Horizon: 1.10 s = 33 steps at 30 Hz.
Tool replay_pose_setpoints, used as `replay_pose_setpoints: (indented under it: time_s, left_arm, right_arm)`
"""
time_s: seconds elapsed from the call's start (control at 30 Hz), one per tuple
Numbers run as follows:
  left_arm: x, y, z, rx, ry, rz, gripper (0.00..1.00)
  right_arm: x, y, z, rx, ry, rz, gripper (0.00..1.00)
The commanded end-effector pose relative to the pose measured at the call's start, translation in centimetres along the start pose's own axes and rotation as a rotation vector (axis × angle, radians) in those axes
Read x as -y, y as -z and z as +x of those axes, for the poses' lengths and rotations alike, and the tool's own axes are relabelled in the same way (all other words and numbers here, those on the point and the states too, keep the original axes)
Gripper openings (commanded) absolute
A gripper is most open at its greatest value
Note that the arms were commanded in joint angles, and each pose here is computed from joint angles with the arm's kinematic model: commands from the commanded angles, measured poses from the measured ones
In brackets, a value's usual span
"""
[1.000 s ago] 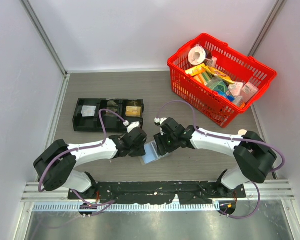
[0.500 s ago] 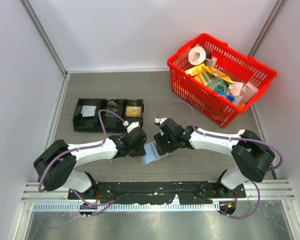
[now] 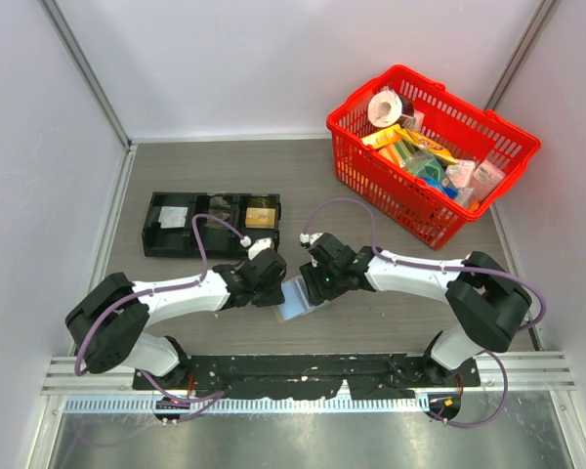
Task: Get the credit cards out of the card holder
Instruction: Remove the credit card from the card holder.
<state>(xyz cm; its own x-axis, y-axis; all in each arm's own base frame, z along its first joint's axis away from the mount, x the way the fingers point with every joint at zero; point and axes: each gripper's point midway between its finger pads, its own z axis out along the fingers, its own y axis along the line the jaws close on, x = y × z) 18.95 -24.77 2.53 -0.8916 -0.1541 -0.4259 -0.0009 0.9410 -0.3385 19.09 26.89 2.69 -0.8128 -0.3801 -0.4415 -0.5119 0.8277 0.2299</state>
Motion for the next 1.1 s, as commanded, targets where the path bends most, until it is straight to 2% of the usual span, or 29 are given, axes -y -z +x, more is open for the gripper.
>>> replay_pose_setpoints:
  time_s: [0.0, 0.17, 0.43, 0.63, 0.77, 1.07]
  left_arm:
    - [-0.2, -0.2, 0.5, -0.011, 0.001, 0.004, 0.29]
    - [-0.1, -0.3, 0.6, -0.014, 0.001, 0.008, 0.29]
    - [0.2, -0.3, 0.5, -0.008, 0.01, 0.022, 0.29]
    - [0.2, -0.2, 0.5, 0.011, 0.045, 0.045, 0.28]
    - [0.2, 0.0, 0.2, 0.033, 0.069, 0.058, 0.29]
    - [-0.4, 1.0, -0.6, 0.094, 0.113, 0.061, 0.29]
  right_arm:
    - [-2.0, 1.9, -2.6, 0.072, 0.02, -0.044, 0.55]
    - [-2.5, 2.5, -2.9, 0.073, 0.034, -0.039, 0.59]
    - [-3.7, 2.9, -3.1, 0.073, 0.063, -0.057, 0.57]
    - [-6.3, 4.1, -3.7, 0.099, 0.079, -0.184, 0.51]
    - [-8.2, 4.0, -3.4, 0.093, 0.081, -0.289, 0.5]
    - [-9.4, 3.1, -1.8, 0.046, 0.112, -0.367, 0.51]
